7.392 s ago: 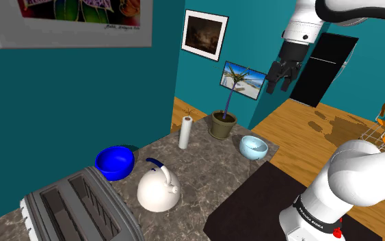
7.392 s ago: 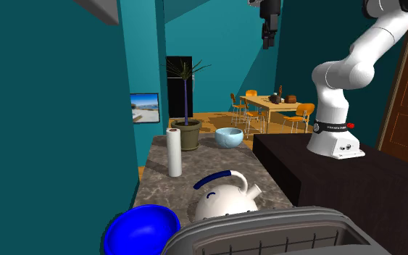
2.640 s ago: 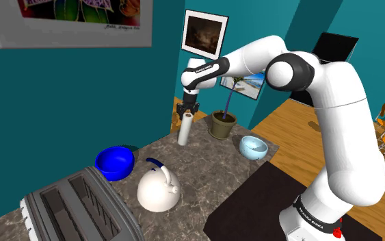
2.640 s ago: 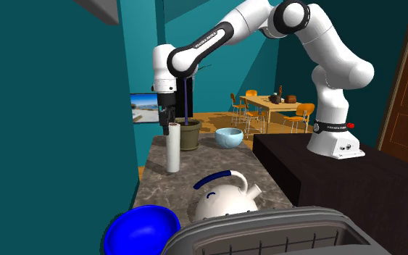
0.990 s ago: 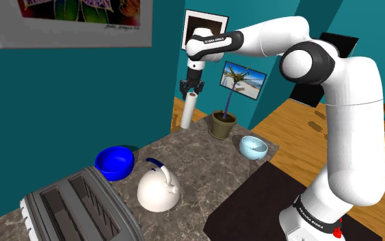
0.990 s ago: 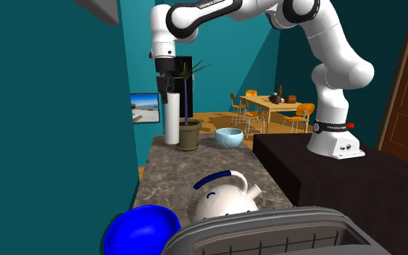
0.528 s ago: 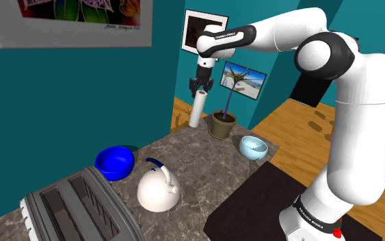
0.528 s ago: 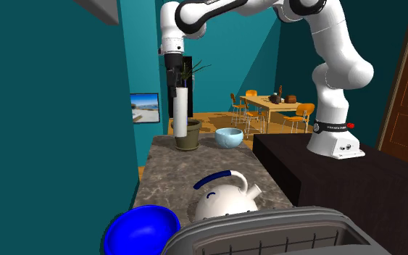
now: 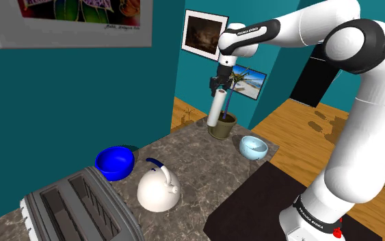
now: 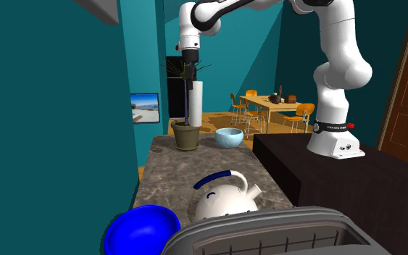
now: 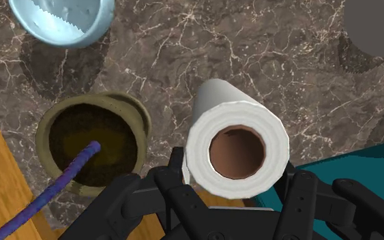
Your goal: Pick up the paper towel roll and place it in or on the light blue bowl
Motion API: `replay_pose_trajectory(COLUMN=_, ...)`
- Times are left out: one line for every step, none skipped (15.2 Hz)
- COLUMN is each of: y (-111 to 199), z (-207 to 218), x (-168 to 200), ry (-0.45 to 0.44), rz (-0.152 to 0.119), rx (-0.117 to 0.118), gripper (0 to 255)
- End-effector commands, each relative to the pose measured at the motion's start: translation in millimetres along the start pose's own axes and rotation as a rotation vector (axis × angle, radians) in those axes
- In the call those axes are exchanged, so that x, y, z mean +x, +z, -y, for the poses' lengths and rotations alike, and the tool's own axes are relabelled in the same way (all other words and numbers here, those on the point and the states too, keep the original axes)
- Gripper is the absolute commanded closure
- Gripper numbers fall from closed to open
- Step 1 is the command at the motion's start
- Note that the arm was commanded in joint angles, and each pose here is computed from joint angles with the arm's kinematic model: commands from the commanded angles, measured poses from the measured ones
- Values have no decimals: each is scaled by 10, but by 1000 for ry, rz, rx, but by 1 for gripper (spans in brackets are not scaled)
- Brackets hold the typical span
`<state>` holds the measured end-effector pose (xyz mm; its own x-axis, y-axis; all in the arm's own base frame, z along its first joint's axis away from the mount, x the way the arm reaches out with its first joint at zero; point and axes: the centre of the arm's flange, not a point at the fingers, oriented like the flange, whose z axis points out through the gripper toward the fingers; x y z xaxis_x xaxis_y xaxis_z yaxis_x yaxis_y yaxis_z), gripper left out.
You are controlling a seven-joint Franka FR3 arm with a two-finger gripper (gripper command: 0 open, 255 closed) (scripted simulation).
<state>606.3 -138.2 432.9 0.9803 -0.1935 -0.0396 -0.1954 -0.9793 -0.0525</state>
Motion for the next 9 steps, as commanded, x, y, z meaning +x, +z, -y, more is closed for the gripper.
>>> replay_pose_trajectory(y=-37, z=-255, x=-172, ry=-1, rz=0, rx=1, gripper=255)
replay_pose_trajectory(y=-63, z=-365, x=-240, ry=-1, rz=0, rx=1, gripper=255)
replay_pose_trajectory(y=-88, z=-475, x=-308, ry=-1, rz=0, rx=1, gripper=255)
replay_pose_trajectory(y=-114, z=-585, x=-377, ry=-1, rz=0, rx=1, gripper=255)
replay_pose_trajectory(y=-139, z=-695, x=-445, ry=-1, rz=0, rx=1, gripper=255)
replay_pose_trajectory(y=-165, z=-805, x=-514, ry=-1, rz=0, rx=1, gripper=255)
replay_pose_trajectory(y=-190, z=-915, x=-582, ry=-1, rz=0, rx=1, gripper=255)
replay_pose_trajectory(y=-216, z=-1025, x=-650, ry=-1, rz=0, rx=1, gripper=255)
replay_pose_trajectory(y=-241, z=-1135, x=-719, ry=-1, rz=0, rx=1, gripper=255)
